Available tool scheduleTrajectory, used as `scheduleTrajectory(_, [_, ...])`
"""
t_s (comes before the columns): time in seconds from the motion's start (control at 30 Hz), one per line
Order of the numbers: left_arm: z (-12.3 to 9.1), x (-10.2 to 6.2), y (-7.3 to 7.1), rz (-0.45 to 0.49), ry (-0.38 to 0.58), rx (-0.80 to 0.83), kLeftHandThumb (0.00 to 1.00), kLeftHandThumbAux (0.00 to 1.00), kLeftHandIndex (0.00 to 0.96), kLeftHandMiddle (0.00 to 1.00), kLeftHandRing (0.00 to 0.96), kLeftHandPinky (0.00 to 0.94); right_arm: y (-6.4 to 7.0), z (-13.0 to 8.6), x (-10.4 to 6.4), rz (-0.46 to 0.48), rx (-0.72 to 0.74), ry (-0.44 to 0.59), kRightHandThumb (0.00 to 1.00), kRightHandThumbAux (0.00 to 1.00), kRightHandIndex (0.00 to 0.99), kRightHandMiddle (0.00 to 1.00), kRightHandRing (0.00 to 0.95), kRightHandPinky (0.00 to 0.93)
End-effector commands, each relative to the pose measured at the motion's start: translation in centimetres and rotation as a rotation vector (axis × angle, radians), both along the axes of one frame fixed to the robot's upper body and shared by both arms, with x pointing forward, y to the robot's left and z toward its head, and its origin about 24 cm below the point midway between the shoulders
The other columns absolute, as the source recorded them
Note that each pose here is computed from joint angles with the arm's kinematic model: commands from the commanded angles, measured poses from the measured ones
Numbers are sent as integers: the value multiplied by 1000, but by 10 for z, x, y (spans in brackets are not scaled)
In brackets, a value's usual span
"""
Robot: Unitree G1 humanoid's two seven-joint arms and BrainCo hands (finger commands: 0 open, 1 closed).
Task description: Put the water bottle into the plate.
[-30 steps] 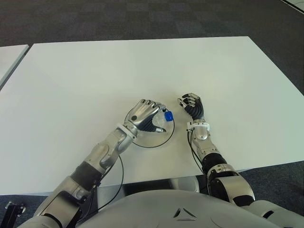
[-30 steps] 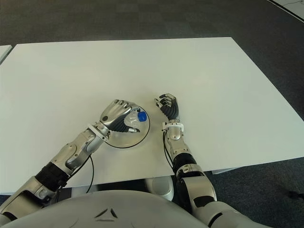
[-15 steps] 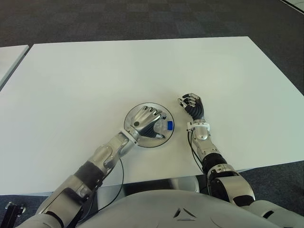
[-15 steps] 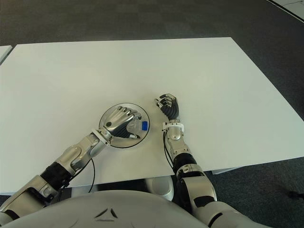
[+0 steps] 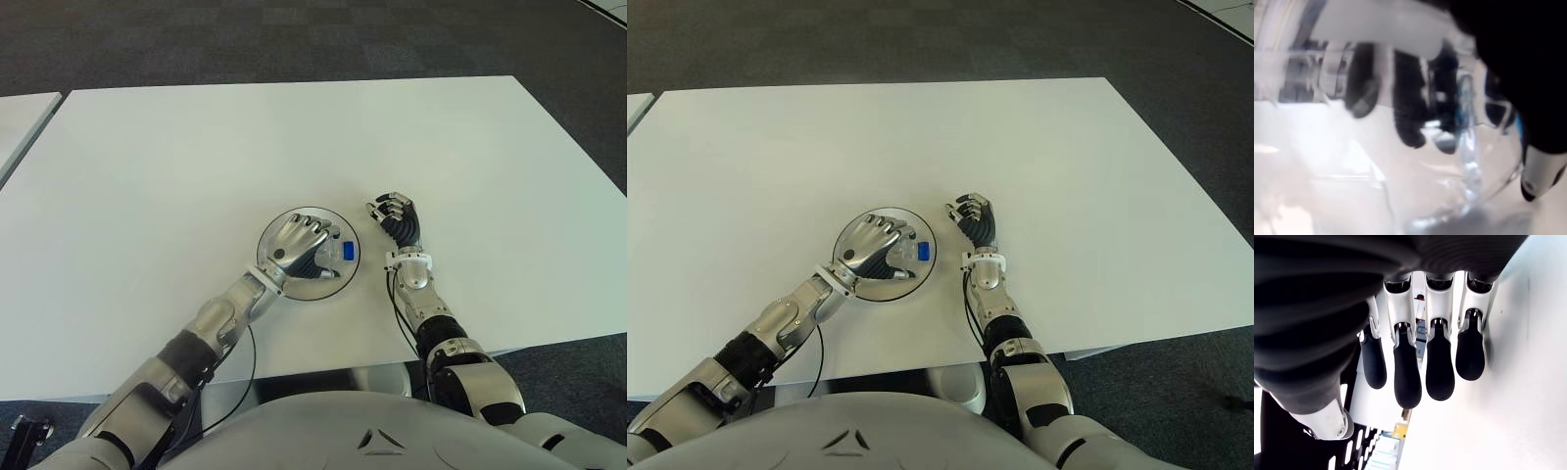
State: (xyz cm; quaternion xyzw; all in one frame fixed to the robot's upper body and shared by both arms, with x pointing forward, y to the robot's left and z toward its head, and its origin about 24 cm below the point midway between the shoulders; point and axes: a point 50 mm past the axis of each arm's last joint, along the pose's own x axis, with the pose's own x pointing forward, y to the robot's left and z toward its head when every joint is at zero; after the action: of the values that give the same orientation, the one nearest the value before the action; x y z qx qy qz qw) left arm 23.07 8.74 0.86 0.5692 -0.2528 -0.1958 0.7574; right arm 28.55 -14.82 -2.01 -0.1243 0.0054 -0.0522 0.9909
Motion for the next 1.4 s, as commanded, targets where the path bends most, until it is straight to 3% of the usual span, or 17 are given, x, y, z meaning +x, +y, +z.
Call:
scheduleTrajectory(0.03, [-8,-4,9,32,98,20,845,664,401,576,695,654,0,-8,-4,-6,5,46,707,726,433,629,631,622])
scheduleTrajectory(0.17, [-8,-3,10,37,130,32,838,669,387,544,608,579,0,-8,-4,-5,6,45,707,725,433,624,624,614])
scheduleTrajectory(0.23, [-7,-2,11,40,152,46,714,608,283,404,439,440,0,-8,-4,-5,6,44,707,726,433,624,626,625])
scheduleTrajectory(0.37, [-7,-2,11,50,166,52,644,580,222,319,336,357,0,-8,-4,-5,7,43,707,726,433,625,628,631])
scheduleTrajectory(0.53, [-6,0,13,65,177,57,516,634,96,143,142,154,0,-8,-4,-4,7,44,707,726,433,628,632,633])
scheduleTrajectory(0.63, [-6,2,14,67,169,62,456,666,50,84,79,78,0,-8,-4,-4,7,44,707,726,433,627,630,628])
scheduleTrajectory(0.9, [-3,3,16,90,57,65,341,679,3,7,6,6,0,-8,-4,1,7,45,706,727,432,622,627,631])
scheduleTrajectory(1.4, [3,5,17,145,-59,129,247,584,0,0,0,0,0,-7,-4,10,1,31,706,728,432,625,631,641])
